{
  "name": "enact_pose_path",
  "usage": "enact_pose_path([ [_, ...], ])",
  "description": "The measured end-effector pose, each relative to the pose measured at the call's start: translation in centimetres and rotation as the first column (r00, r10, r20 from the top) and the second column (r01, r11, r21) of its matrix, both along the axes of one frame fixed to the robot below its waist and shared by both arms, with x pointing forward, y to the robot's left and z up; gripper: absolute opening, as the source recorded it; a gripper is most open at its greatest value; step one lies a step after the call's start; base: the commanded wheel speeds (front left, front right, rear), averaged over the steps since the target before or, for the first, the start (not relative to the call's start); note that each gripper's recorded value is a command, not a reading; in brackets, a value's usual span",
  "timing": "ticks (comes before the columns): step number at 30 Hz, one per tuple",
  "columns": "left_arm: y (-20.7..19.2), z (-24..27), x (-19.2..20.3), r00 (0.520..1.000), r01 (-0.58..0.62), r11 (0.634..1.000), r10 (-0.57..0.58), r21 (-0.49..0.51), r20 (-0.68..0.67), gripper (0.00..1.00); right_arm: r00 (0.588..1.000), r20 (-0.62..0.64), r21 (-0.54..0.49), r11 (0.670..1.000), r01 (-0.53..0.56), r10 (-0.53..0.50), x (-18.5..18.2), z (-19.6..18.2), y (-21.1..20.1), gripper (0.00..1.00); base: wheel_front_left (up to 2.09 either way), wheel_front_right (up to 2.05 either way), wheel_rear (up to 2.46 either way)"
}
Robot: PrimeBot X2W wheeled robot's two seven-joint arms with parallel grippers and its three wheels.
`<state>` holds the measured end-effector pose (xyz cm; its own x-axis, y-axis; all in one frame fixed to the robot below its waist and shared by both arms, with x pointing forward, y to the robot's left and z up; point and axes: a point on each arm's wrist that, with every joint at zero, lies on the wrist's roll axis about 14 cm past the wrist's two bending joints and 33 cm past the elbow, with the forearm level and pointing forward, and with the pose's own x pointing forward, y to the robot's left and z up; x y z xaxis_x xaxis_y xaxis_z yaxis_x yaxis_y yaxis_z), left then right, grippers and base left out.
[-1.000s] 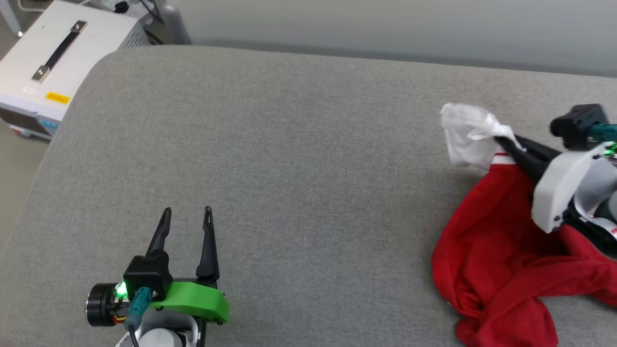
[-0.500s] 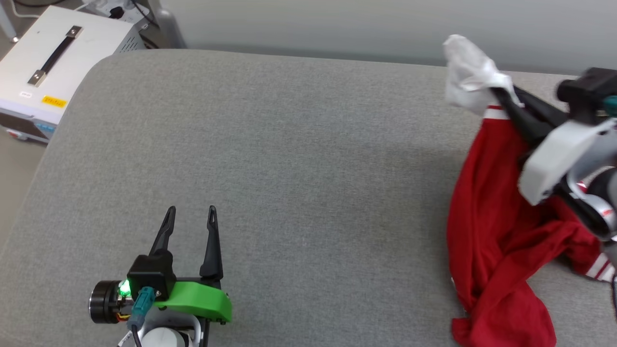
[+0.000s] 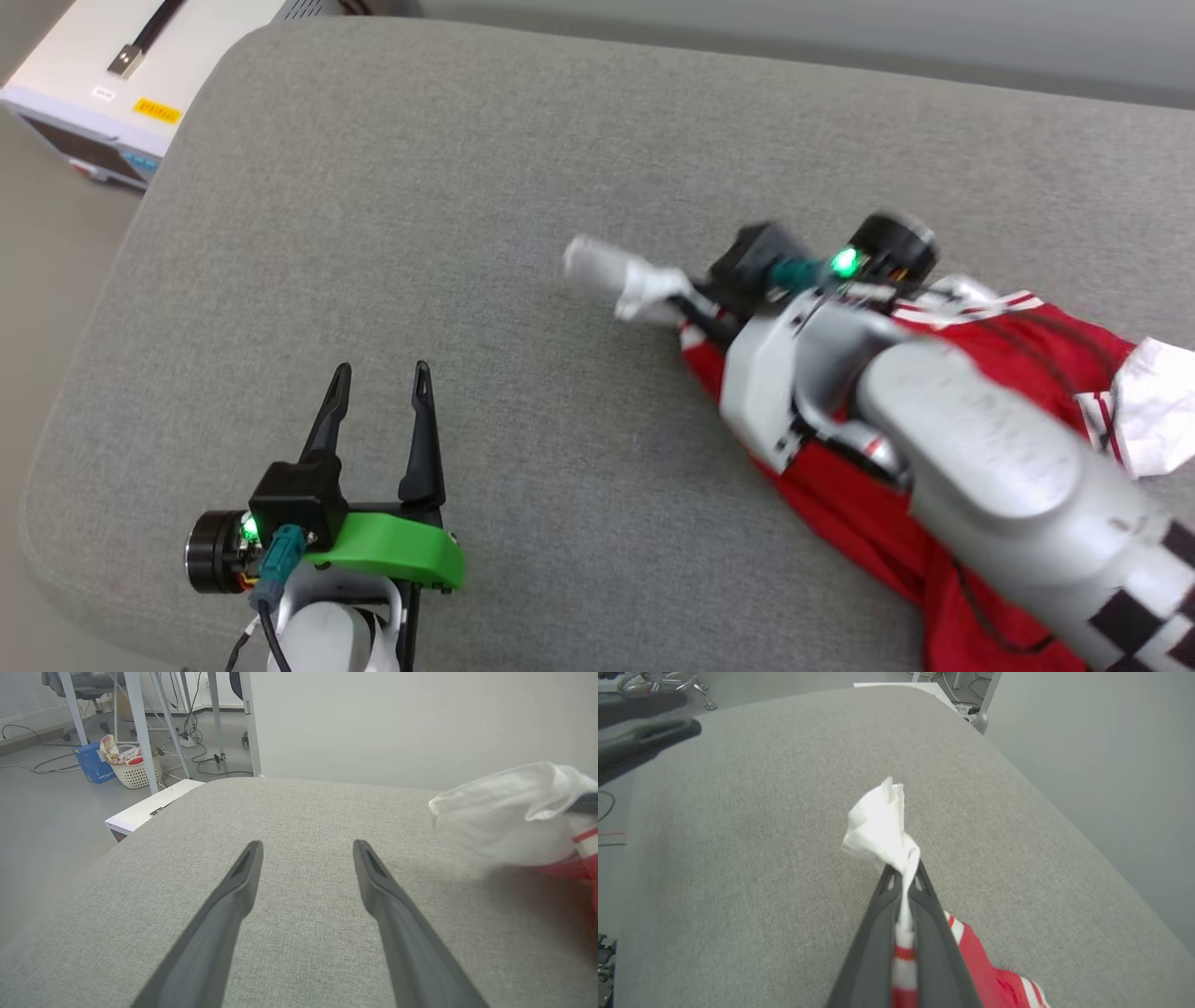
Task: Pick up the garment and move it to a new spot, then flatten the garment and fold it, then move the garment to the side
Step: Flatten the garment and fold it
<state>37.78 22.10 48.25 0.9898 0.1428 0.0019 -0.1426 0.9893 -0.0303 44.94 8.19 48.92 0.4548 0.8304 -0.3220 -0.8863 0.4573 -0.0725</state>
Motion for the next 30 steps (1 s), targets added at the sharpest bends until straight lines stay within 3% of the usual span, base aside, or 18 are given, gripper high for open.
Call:
enact_pose_path([
  [7,1.0,-0.8,-0.2,0.999,-0.039,0.999,0.039,-0.006,-0.027,1.00,0.960,-0.241,-0.182,0.966,-0.186,0.140,-6.8,-9.8,1.9,0.00,0.00,0.00,0.00],
  [12,1.2,-1.0,-0.3,0.998,-0.047,0.999,0.047,-0.007,-0.032,1.00,0.944,-0.306,-0.190,0.963,-0.191,0.126,-7.9,-11.3,1.7,0.00,0.00,0.00,0.00],
  [13,1.3,-0.9,-0.2,0.998,-0.050,0.999,0.050,-0.007,-0.029,1.00,0.947,-0.295,-0.156,0.971,-0.179,0.127,-7.9,-10.8,1.9,0.41,0.00,0.00,0.00],
  [14,1.3,-0.8,-0.2,0.998,-0.050,0.999,0.050,-0.006,-0.027,1.00,0.951,-0.280,-0.134,0.976,-0.174,0.131,-7.9,-10.4,2.0,1.00,0.00,0.00,0.00],
  [22,1.6,0.8,-0.4,0.999,-0.046,0.999,0.046,0.019,0.020,1.00,0.993,-0.092,0.115,0.991,-0.065,0.076,-4.9,-3.5,1.2,1.00,0.00,0.00,0.00],
  [26,1.4,1.5,-0.6,0.999,-0.032,0.999,0.031,0.026,0.042,1.00,0.997,-0.017,0.230,0.970,0.082,-0.081,-1.9,-0.2,-2.7,1.00,0.00,0.00,0.00],
  [30,0.9,2.2,-0.6,0.998,-0.016,0.999,0.014,0.030,0.065,1.00,0.956,0.040,0.319,0.910,0.263,-0.291,1.1,2.7,-8.7,1.00,0.00,0.00,0.00],
])
